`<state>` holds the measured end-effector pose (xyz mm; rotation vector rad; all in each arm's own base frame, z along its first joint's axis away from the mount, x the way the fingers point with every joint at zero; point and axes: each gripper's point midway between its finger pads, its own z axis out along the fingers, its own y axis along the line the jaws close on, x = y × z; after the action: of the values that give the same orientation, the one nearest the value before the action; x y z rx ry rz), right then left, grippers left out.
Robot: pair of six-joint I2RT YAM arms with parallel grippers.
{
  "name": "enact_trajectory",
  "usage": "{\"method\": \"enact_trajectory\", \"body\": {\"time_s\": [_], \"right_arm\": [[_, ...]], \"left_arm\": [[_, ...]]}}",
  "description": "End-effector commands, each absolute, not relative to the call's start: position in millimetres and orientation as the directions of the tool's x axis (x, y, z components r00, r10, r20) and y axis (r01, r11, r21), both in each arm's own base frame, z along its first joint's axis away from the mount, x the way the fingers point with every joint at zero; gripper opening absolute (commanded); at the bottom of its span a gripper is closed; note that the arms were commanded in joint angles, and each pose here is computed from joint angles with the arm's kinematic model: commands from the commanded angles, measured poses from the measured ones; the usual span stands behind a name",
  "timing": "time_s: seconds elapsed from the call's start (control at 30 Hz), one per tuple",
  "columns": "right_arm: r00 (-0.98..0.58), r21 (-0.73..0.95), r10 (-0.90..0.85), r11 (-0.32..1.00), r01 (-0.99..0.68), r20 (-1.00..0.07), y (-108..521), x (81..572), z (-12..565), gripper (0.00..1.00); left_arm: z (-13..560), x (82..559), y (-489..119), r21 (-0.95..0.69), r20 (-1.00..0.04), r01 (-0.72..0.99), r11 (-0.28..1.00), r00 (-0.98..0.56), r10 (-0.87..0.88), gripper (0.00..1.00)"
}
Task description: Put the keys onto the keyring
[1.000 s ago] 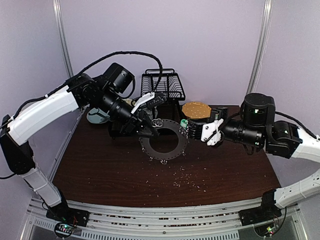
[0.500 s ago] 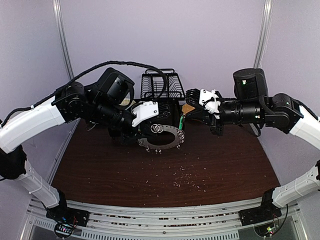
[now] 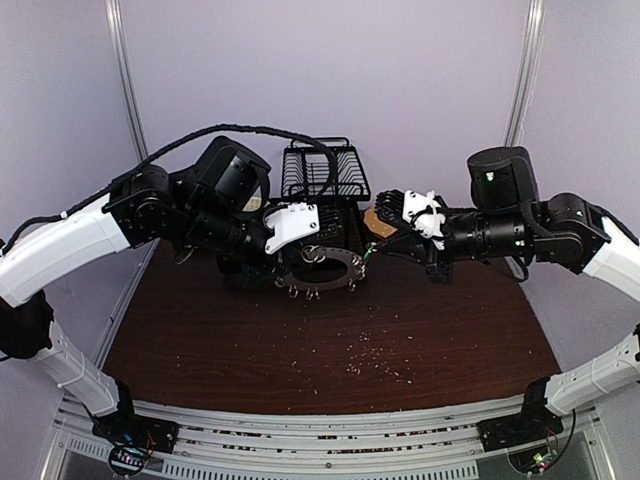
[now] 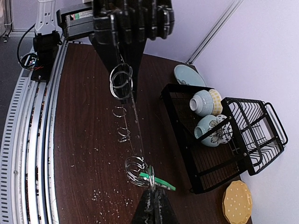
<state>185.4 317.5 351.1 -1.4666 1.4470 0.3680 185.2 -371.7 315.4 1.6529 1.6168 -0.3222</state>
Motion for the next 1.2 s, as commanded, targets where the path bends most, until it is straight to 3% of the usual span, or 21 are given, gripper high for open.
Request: {"method": "enact_trajectory", "body": {"time_s": [0.0,0.67,0.9,1.03,1.17], "right_arm": [[0.252,-0.419,-0.558,0.193,-0.887,-0.791,326,177,351,0.00],[0.242,-0.449,-0.539,0.293,-0.844,-0.807,324,187,354,0.00],[0.351,-0.526,-0.483,0.294,-0.798,-0.802,307,177,366,0.00],[0.477,-0.672,-0.498,0.353,-0.651,-0.724,285,185,379,0.00],[0.573,-0.805,-0.580,0.292,-0.517,-0.578,279,192,371,0.00]], "left_arm": [[348,184,-381,0.378,-0.725,0.915,0.139,0.199,0.659,0.00],[336,174,-383,0.353,-0.723,0.931,0.098,0.205,0.660,0.00],[336,180,-376,0.373,-0.714,0.918,0.135,0.191,0.673,0.00],[328,179,-379,0.334,-0.715,0.931,0.145,0.150,0.682,0.00],[340,165,-393,0.229,-0.780,0.966,0.119,0.108,0.617,0.00]]}}
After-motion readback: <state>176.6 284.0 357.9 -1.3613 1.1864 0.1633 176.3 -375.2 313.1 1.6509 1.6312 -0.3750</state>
